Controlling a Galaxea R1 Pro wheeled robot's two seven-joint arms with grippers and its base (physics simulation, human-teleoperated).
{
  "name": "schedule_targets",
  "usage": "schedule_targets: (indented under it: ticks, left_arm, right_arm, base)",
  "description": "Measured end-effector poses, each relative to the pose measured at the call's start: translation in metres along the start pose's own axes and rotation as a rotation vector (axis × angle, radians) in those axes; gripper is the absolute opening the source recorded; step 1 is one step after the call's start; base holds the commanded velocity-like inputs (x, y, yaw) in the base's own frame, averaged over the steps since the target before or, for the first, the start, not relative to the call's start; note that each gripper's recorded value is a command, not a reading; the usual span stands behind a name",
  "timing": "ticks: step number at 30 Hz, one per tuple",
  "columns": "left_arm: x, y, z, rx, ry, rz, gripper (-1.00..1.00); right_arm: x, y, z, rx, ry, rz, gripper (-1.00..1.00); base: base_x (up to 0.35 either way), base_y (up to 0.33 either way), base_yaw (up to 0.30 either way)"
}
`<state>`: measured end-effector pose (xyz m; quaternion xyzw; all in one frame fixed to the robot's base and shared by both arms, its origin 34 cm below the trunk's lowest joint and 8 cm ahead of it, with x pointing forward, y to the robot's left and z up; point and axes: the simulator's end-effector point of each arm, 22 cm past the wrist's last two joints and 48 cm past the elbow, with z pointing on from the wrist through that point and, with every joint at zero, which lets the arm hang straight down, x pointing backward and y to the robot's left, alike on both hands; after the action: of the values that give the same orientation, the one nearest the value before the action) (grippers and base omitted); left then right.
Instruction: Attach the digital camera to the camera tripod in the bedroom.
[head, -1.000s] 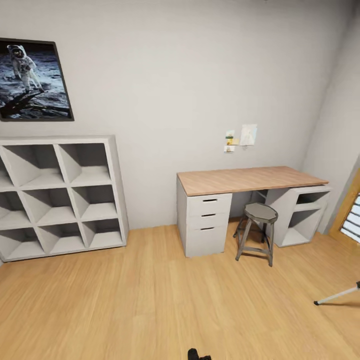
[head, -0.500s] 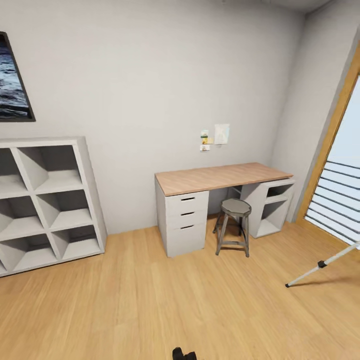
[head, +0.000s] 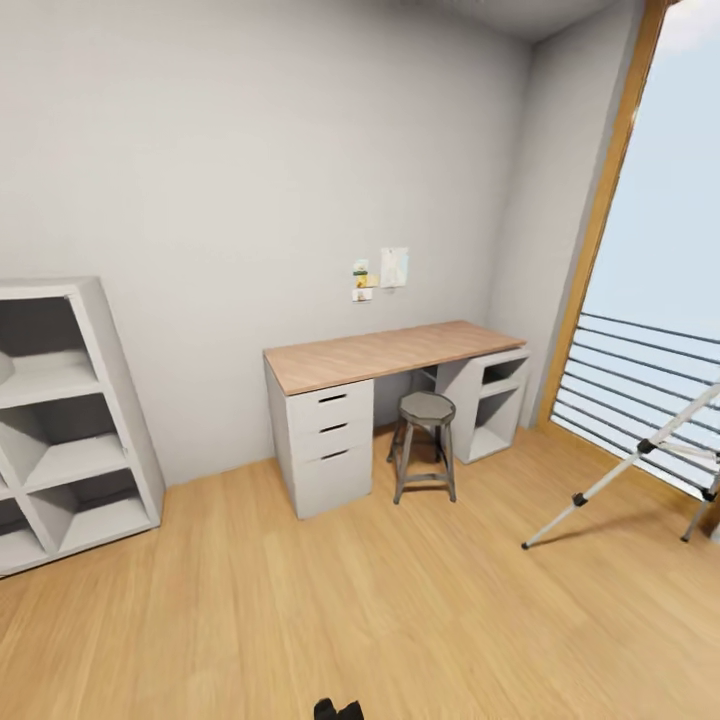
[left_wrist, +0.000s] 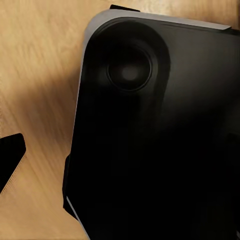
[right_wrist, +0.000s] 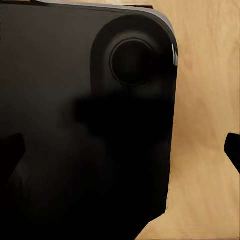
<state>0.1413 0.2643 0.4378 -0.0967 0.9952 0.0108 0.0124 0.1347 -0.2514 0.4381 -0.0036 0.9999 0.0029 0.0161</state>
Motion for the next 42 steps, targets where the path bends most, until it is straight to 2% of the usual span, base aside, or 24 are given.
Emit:
schedule_targets:
  ticks: [18,39,42]
  left_arm:
    - [0.0000,-0.0001,0.0000,0.001,0.000,0.000,1.00]
    - [-0.0003,-0.0005,0.0000,0.001,-0.001,0.001,1.00]
    - [0.0005,-0.0086,-0.0001,0.012,-0.001,-0.004,1.00]
  right_arm:
    - [0.0005,-0.0003,0.0000,-0.002,0.003,0.000,1.00]
    - [0.0003,-0.0041,0.0000,0.011,0.002,-0.001,1.00]
    - [0.0004,-0.0034,0.0000,0.010,0.002,-0.003,1.00]
  base:
    - [0.000,0.000,-0.267]
    - [0.000,0.000,-0.017]
    - [0.000,0.000,0.000]
